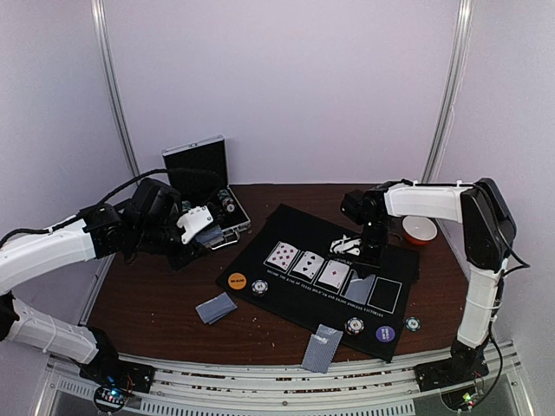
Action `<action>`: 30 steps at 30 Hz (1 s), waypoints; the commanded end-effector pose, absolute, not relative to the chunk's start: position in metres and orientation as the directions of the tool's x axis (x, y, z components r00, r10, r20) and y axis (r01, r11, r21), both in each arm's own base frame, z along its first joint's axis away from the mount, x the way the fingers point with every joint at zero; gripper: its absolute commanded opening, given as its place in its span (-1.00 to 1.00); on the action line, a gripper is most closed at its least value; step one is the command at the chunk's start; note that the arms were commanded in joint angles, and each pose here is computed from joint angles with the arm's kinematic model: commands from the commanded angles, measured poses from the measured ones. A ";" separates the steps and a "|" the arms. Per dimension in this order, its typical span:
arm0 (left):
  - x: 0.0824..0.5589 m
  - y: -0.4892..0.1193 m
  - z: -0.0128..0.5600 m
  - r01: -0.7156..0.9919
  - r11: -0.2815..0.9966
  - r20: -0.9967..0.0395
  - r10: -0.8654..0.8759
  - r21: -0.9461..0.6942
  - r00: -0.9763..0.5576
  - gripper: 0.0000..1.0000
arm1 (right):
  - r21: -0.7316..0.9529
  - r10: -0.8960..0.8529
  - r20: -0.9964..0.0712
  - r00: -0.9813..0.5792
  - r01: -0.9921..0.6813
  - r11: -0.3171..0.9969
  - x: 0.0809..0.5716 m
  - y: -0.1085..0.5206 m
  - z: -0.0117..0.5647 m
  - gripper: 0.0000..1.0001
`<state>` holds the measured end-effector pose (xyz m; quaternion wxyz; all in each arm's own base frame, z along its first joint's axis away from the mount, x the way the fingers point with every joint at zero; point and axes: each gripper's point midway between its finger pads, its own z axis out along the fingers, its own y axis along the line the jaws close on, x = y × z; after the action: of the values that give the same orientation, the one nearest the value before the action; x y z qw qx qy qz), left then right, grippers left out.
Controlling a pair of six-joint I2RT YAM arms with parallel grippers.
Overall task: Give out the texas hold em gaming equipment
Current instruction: Place the poker card in the community card area.
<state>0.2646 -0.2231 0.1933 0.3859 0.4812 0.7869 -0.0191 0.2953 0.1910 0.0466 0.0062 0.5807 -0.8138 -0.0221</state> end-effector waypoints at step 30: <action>0.269 -0.228 0.206 0.757 0.547 -0.662 0.720 0.357 -0.207 -0.29 | 0.046 -0.914 0.014 -0.406 -0.912 0.407 0.311 0.176 0.016 -1.00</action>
<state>0.2647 -0.2230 0.1933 0.3859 0.4812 0.7869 -0.0187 0.3068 0.1801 0.0226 0.0118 0.5600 -0.8283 -0.0152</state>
